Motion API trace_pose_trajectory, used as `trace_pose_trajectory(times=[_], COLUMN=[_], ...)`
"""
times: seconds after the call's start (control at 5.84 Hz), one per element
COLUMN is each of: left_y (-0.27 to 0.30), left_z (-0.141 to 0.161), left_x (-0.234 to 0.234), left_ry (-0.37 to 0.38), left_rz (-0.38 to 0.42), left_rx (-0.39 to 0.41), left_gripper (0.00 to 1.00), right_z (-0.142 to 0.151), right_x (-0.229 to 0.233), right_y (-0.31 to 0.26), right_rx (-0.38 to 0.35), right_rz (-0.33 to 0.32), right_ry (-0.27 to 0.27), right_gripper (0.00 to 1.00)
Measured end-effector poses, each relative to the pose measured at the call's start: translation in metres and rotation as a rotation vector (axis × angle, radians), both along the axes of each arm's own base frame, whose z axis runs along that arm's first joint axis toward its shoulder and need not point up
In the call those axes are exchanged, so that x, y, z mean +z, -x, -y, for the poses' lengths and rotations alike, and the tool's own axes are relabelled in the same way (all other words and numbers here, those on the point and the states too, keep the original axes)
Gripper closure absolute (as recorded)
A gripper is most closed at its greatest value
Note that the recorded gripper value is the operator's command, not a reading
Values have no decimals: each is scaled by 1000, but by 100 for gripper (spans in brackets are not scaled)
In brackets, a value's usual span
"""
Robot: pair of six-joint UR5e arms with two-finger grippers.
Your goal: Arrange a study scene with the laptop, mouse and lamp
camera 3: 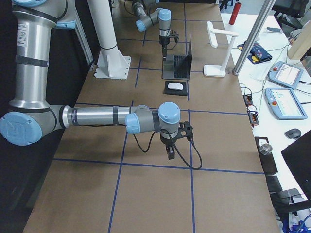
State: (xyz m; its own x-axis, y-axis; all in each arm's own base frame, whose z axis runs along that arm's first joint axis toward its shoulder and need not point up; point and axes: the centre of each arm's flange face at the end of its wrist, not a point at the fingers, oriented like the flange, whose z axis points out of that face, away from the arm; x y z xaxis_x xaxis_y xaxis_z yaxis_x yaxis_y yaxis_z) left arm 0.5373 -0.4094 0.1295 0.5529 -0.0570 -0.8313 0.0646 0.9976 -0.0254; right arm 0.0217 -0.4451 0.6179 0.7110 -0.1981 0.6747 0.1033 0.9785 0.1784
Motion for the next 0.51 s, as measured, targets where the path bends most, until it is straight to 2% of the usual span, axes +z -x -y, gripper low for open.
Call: trace_pose_trajectory(times=[0.34,0.51], left_y=[109,156], left_z=[-11,1], left_x=[54,86], left_ry=[-107,-161], left_rz=[69,122], left_rx=[61,96], left_gripper=[0,0], right_z=[-5,-7], right_x=[12,24], right_y=[-7,-10], right_rx=[14,15], right_rz=[15,31], right_ry=[30,49], right_gripper=[0,0])
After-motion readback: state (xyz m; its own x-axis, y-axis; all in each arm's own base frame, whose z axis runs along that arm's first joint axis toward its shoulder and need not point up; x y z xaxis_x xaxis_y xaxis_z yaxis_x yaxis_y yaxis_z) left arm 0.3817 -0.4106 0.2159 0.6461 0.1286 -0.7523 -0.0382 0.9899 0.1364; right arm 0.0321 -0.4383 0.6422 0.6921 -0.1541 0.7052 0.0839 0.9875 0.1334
